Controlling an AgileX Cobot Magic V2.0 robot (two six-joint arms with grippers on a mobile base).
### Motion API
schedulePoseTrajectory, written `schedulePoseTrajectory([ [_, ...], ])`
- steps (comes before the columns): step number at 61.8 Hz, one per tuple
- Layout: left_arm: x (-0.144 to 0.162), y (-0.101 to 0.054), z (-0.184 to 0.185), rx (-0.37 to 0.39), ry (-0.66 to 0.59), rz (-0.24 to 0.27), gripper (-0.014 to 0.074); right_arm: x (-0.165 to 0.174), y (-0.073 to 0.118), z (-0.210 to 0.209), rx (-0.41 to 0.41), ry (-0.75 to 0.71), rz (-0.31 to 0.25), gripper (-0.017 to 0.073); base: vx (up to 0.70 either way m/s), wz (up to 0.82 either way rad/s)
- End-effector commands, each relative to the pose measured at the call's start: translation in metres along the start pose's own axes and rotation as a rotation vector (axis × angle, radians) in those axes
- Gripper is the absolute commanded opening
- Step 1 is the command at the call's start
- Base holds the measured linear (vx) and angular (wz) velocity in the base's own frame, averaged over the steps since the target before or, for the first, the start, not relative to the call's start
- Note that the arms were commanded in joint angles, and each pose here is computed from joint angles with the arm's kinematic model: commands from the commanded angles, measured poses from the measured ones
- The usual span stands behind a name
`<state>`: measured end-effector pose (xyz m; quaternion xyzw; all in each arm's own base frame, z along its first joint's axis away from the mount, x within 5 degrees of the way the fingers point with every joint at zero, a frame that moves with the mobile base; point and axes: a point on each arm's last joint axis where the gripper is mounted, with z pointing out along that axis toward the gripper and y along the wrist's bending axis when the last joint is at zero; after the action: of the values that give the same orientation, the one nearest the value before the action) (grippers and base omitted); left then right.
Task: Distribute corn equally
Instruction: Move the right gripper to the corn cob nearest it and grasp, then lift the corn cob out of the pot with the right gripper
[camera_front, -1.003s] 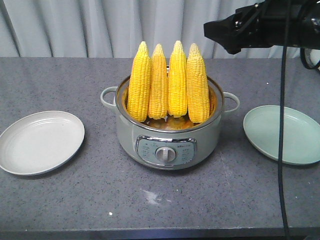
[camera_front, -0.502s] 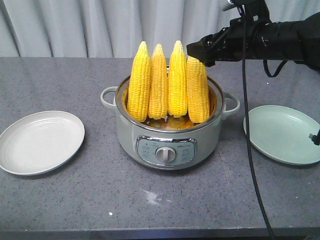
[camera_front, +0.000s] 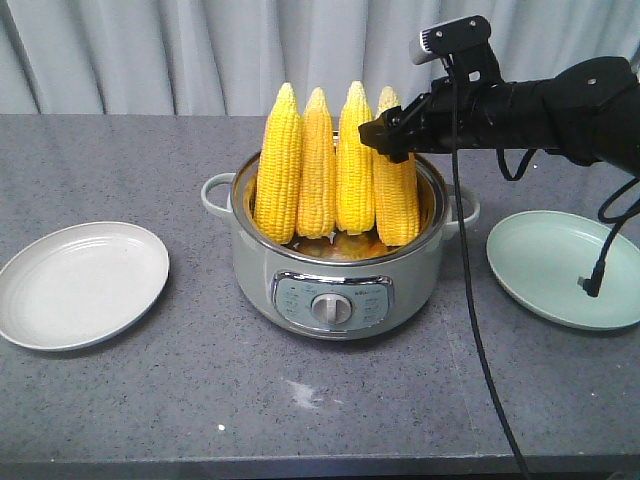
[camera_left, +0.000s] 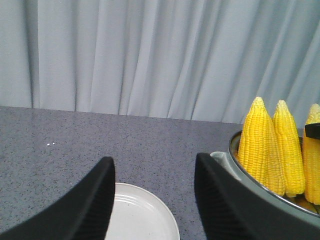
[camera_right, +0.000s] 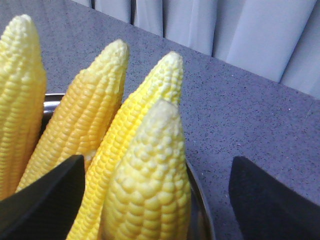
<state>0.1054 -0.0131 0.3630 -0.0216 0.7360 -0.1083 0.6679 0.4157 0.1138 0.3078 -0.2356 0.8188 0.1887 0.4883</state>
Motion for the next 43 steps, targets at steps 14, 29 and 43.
schedulePoseTrajectory([
  [14, -0.016, -0.002, -0.001, 0.007, -0.091, -0.011, 0.0358, -0.028, 0.005, -0.023, 0.026, -0.099, -0.019, 0.0302, 0.0, 0.0],
  [29, -0.016, -0.002, -0.001, 0.007, -0.091, -0.011, 0.0358, -0.029, 0.007, -0.025, 0.013, -0.096, -0.029, 0.0027, 0.0, 0.0],
  [43, -0.016, -0.002, -0.001, 0.007, -0.091, -0.011, 0.0358, -0.051, 0.016, -0.057, 0.024, -0.177, -0.053, -0.0008, 0.0, 0.0],
])
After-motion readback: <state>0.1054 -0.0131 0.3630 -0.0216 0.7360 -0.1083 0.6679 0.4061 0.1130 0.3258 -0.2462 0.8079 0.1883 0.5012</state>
